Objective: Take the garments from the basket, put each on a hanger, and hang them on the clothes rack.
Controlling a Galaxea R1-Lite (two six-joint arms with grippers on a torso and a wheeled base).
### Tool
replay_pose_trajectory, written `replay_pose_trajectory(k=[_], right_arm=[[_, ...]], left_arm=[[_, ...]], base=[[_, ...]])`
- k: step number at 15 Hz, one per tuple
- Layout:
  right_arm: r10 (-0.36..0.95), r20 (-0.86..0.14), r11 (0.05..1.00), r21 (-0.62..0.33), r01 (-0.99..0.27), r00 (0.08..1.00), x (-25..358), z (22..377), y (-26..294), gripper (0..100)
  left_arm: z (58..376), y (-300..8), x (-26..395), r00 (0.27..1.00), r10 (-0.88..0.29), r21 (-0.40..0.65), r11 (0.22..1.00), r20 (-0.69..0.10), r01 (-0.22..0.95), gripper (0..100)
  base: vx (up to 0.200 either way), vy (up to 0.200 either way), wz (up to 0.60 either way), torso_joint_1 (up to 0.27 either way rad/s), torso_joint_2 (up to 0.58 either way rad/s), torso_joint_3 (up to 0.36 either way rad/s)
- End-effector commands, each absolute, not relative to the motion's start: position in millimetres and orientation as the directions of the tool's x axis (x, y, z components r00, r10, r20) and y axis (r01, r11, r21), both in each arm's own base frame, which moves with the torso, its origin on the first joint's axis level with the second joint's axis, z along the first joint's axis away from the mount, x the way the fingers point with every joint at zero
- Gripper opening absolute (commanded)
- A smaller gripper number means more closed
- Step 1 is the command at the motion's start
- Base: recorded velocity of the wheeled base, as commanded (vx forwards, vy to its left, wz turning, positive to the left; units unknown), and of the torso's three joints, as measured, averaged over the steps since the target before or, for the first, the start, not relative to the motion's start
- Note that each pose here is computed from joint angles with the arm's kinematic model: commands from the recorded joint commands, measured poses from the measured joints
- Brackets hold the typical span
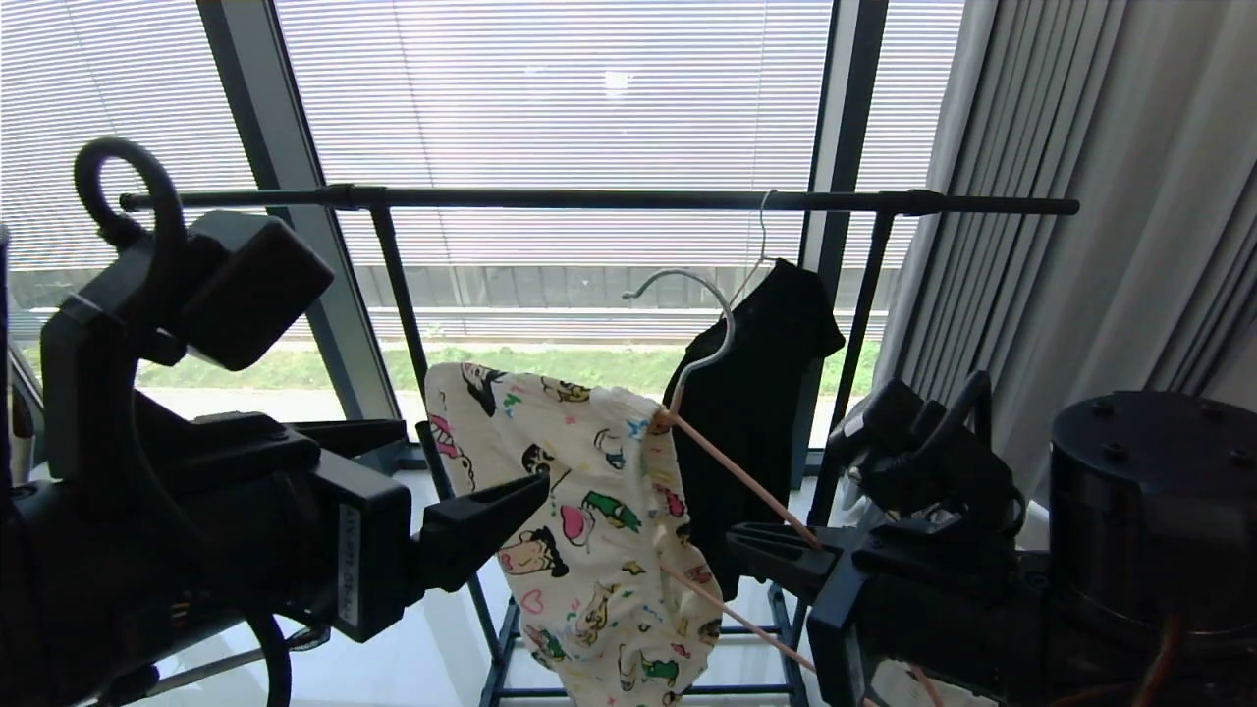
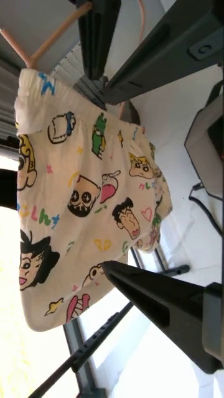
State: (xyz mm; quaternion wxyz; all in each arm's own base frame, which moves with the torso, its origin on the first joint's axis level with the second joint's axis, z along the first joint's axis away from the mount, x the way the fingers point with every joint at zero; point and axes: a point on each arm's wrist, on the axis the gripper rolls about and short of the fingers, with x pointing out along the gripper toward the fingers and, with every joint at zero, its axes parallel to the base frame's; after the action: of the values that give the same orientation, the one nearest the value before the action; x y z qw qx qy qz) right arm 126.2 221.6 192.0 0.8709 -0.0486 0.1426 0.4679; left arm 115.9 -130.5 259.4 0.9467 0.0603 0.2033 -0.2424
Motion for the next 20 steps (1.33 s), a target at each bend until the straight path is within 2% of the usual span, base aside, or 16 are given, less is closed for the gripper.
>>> replay_pose_trajectory(k=[1, 2, 3, 4, 6, 7, 8, 9, 10, 15, 18, 19, 20], right_arm=[[0.828, -0.315, 0.493, 0.011, -0.870, 0.465, 106.2, 192.8, 182.4, 0], [0.828, -0.315, 0.493, 0.011, -0.870, 0.465, 106.2, 192.8, 182.4, 0], [0.847, -0.374, 0.410, 0.007, -0.912, 0.378, 89.8, 191.2, 158.0, 0], [0.852, -0.400, 0.370, 0.004, -0.929, 0.337, 83.2, 189.3, 148.5, 0], [0.852, -0.440, 0.310, -0.015, -0.951, 0.285, 73.8, 186.8, 136.0, 0], [0.851, -0.451, 0.290, -0.021, -0.957, 0.268, 71.2, 186.0, 133.4, 0], [0.853, -0.460, 0.260, -0.030, -0.965, 0.245, 68.1, 185.3, 131.4, 0], [0.855, -0.461, 0.252, -0.032, -0.967, 0.237, 67.3, 185.2, 131.7, 0], [0.857, -0.464, 0.237, -0.034, -0.971, 0.225, 65.9, 185.1, 134.0, 0], [0.863, -0.479, 0.161, -0.034, -0.986, 0.158, 58.3, 184.1, 146.6, 0], [0.871, -0.466, 0.152, -0.038, -0.988, 0.152, 61.5, 188.3, 158.1, 0], [0.875, -0.460, 0.153, -0.041, -0.987, 0.154, 62.9, 189.9, 161.9, 0], [0.876, -0.458, 0.148, -0.040, -0.988, 0.150, 63.3, 190.4, 164.5, 0]], left_arm=[[244.4, -108.6, 97.4, 0.779, -0.515, 0.034, 0.827, -0.358, 0.562, 100], [244.4, -108.6, 97.4, 0.779, -0.515, 0.034, 0.827, -0.358, 0.562, 100], [226.7, -103.6, 89.3, 0.699, -0.644, 0.068, 0.718, -0.311, 0.693, 100], [216.2, -101.8, 86.5, 0.651, -0.692, 0.102, 0.657, -0.312, 0.747, 100], [200.4, -101.8, 84.0, 0.574, -0.746, 0.181, 0.547, -0.338, 0.817, 100], [197.1, -102.4, 83.1, 0.532, -0.772, 0.192, 0.496, -0.349, 0.847, 100], [193.4, -104.2, 81.9, 0.452, -0.816, 0.194, 0.408, -0.361, 0.892, 100], [192.8, -105.3, 81.8, 0.418, -0.833, 0.188, 0.374, -0.363, 0.908, 100], [192.6, -109.2, 81.8, 0.351, -0.862, 0.176, 0.306, -0.365, 0.935, 100], [185.1, -126.9, 93.8, 0.313, -0.851, 0.177, 0.261, -0.421, 0.949, 100], [178.9, -134.2, 95.5, 0.287, -0.844, 0.164, 0.238, -0.454, 0.957, 100], [178.1, -134.9, 96.0, 0.286, -0.842, 0.162, 0.237, -0.458, 0.958, 0], [178.1, -134.9, 96.0, 0.286, -0.842, 0.162, 0.237, -0.458, 0.958, 0]], base=[[0.000, 0.000, 0.00, 0.000, 0.00, 0.000], [0.000, 0.000, 0.00, 0.000, 0.00, 0.000], [0.000, 0.000, 0.00, 0.000, 0.00, 0.000], [0.000, 0.000, 0.00, 0.000, 0.00, 0.000], [0.000, 0.000, 0.00, 0.000, 0.00, 0.000], [0.000, 0.000, 0.00, 0.000, 0.00, 0.000], [0.000, 0.000, 0.00, 0.000, 0.00, 0.000], [0.000, 0.000, 0.00, 0.000, 0.00, 0.000], [0.000, 0.000, 0.00, 0.000, 0.00, 0.000], [0.000, 0.000, 0.00, 0.000, 0.00, 0.000], [0.000, 0.000, 0.00, 0.000, 0.00, 0.000], [0.000, 0.000, 0.00, 0.000, 0.00, 0.000], [0.000, 0.000, 0.00, 0.000, 0.00, 0.000]])
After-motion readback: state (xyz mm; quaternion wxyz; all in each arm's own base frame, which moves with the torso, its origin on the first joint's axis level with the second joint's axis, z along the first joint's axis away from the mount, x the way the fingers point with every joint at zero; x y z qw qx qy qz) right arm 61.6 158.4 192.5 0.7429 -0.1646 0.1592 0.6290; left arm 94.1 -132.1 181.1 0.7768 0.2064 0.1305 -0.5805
